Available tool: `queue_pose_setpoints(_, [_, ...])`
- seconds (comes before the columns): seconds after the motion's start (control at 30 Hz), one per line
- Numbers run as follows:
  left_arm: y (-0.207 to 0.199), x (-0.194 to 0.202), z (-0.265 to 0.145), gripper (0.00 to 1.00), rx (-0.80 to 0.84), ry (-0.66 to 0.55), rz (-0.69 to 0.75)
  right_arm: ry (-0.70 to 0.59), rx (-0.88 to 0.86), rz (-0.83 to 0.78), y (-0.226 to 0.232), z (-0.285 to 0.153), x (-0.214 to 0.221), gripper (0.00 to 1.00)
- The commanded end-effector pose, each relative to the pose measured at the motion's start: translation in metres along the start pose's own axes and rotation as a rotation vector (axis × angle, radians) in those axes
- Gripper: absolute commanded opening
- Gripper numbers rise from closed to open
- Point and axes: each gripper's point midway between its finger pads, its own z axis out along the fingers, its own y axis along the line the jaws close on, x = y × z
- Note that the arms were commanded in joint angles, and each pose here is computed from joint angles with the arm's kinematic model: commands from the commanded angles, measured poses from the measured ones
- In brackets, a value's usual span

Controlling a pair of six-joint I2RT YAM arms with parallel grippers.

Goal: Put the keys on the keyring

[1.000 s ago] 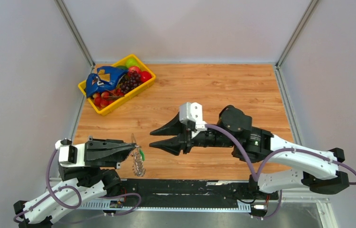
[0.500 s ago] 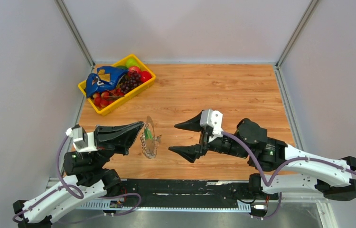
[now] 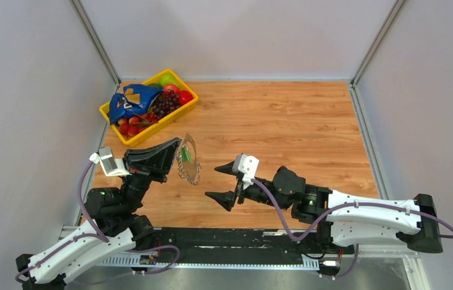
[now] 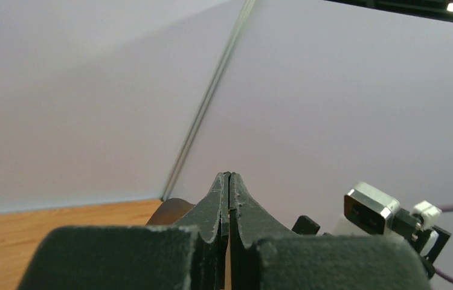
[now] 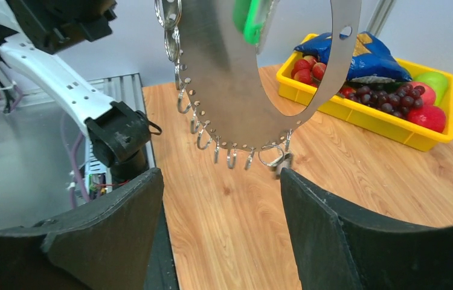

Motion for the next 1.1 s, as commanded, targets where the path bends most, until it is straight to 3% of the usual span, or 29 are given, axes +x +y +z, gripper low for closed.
queue_pose_setpoints(0.0, [0.013,-0.026,0.006,0.0,-0.122,-0.069,-0.063,-0.184,0.062,-0.027,-0.009,0.007,-0.023,0.76])
queue_pose_setpoints(0.33, [0.035,-0.025,0.004,0.0,-0.266,-0.072,-0.112,-0.309,0.096,-0.161,-0.011,0.029,-0.015,0.77])
queue_pose_setpoints(0.63, [0.036,-0.025,0.012,0.0,-0.319,-0.026,-0.16,-0.447,0.283,-0.34,-0.034,0.051,-0.004,0.8])
queue_pose_setpoints(0.83, [0.034,-0.017,0.01,0.0,-0.311,0.0,-0.188,-0.569,0.451,-0.377,-0.052,0.054,-0.009,0.8])
queue_pose_setpoints(1.07, [0.035,-0.014,-0.003,0.0,-0.305,0.006,-0.208,-0.623,0.493,-0.378,-0.056,0.057,-0.022,0.79])
